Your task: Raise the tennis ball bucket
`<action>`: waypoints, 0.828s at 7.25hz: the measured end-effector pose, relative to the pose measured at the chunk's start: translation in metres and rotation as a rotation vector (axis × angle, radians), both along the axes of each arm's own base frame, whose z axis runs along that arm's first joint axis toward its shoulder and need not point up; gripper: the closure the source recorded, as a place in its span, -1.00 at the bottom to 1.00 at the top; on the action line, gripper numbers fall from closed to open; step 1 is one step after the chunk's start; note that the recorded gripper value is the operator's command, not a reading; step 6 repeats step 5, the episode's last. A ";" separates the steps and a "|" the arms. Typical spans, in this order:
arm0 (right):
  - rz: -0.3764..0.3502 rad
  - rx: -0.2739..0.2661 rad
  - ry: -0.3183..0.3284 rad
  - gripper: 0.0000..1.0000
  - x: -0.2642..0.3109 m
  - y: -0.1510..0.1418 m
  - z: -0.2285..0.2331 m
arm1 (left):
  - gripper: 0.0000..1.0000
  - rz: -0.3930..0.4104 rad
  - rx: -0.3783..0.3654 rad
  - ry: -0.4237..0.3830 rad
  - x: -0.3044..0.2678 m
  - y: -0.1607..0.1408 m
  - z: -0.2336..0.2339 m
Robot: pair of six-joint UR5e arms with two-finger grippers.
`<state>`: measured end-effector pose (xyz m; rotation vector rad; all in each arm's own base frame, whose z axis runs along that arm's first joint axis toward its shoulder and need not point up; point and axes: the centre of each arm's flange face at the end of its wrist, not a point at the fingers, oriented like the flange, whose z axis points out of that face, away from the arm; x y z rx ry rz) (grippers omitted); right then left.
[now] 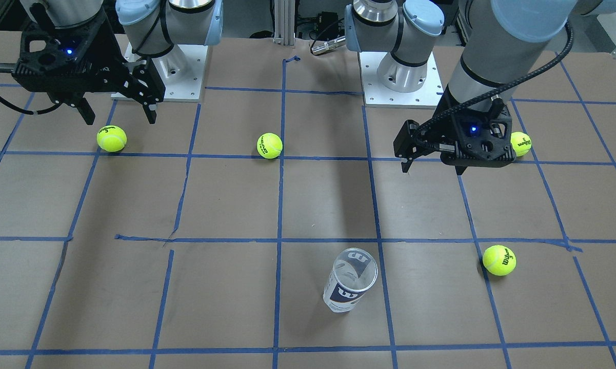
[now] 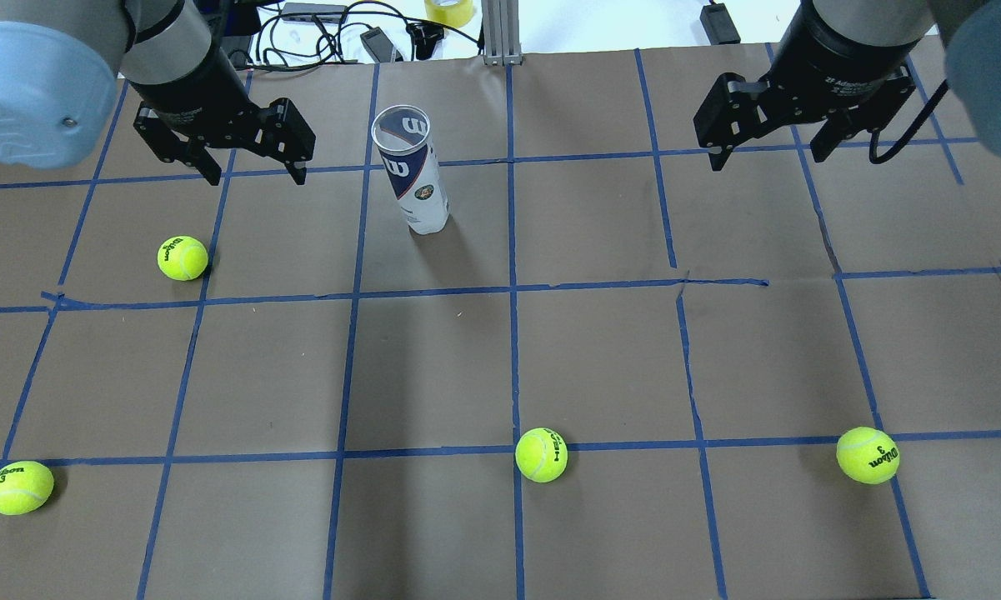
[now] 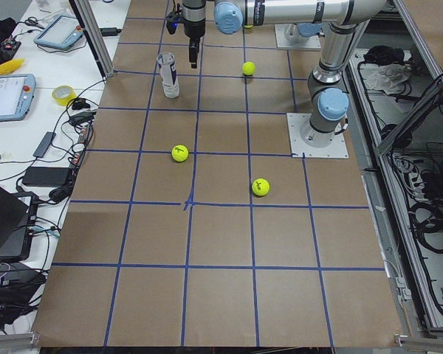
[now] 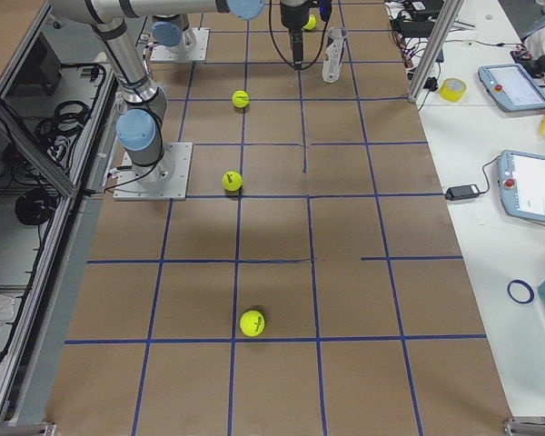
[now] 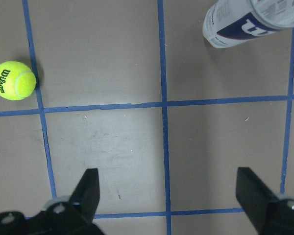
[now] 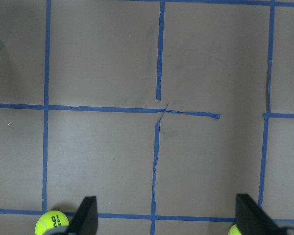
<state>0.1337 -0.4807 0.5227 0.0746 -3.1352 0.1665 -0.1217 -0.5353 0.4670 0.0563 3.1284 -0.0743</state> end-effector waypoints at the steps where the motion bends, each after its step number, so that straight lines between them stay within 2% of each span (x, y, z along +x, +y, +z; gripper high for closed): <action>1: 0.000 0.001 0.000 -1.00 0.000 0.000 0.000 | -1.00 -0.002 0.001 0.001 -0.001 0.005 0.003; 4: 0.000 0.002 0.001 -1.00 0.000 0.000 -0.001 | -1.00 -0.006 0.022 0.005 -0.003 0.037 0.025; 6: 0.000 0.002 0.001 -1.00 0.000 0.000 -0.001 | -1.00 -0.006 0.028 0.003 -0.003 0.044 0.029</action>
